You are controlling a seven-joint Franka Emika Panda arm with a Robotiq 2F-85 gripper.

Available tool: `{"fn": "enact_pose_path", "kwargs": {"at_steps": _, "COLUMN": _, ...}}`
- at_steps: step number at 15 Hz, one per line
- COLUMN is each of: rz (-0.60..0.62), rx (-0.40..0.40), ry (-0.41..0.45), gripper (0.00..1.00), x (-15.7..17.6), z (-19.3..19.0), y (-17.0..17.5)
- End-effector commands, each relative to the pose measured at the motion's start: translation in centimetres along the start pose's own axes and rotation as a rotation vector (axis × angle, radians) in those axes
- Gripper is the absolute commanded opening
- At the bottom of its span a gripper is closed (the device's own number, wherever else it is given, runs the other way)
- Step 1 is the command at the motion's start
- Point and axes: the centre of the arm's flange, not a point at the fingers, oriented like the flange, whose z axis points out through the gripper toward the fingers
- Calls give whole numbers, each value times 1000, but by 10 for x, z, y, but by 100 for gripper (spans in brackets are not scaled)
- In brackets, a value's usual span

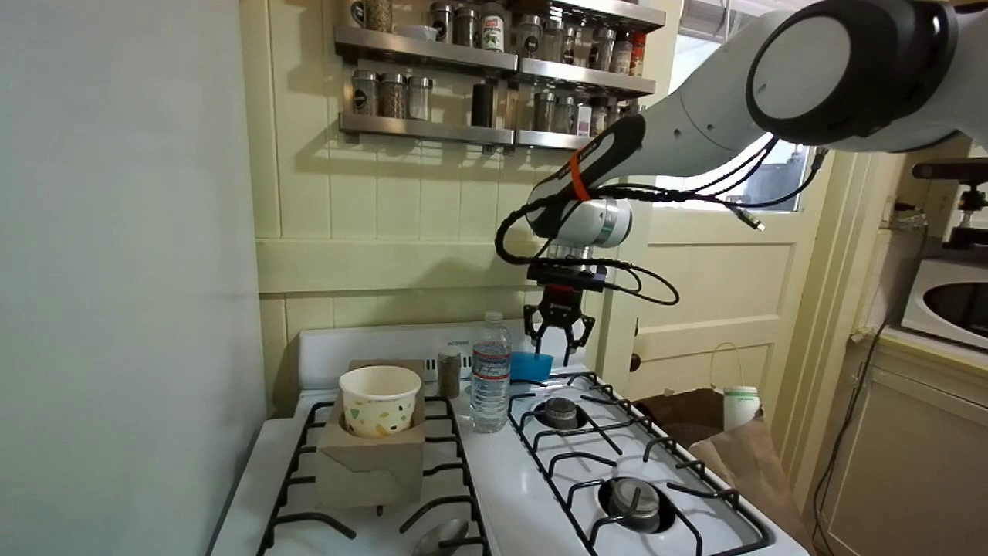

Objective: Take the blue bowl and put it next to the paper cup

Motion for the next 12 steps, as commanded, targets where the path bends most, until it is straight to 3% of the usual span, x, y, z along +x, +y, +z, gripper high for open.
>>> {"fn": "enact_pose_path", "kwargs": {"at_steps": 1, "rz": 15, "rx": -10, "ry": -32, "gripper": 31, "x": 9, "z": 4, "y": -11}}
{"fn": "enact_pose_path", "kwargs": {"at_steps": 5, "rz": 12, "rx": 12, "ry": -3, "gripper": 1, "x": 5, "z": -14, "y": -11}}
{"fn": "enact_pose_path", "kwargs": {"at_steps": 9, "rz": -3, "rx": 46, "ry": 7, "gripper": 1, "x": -7, "z": -38, "y": -7}}
{"fn": "enact_pose_path", "kwargs": {"at_steps": 12, "rz": -118, "rx": 58, "ry": 5, "gripper": 1, "x": -34, "z": -70, "y": -2}}
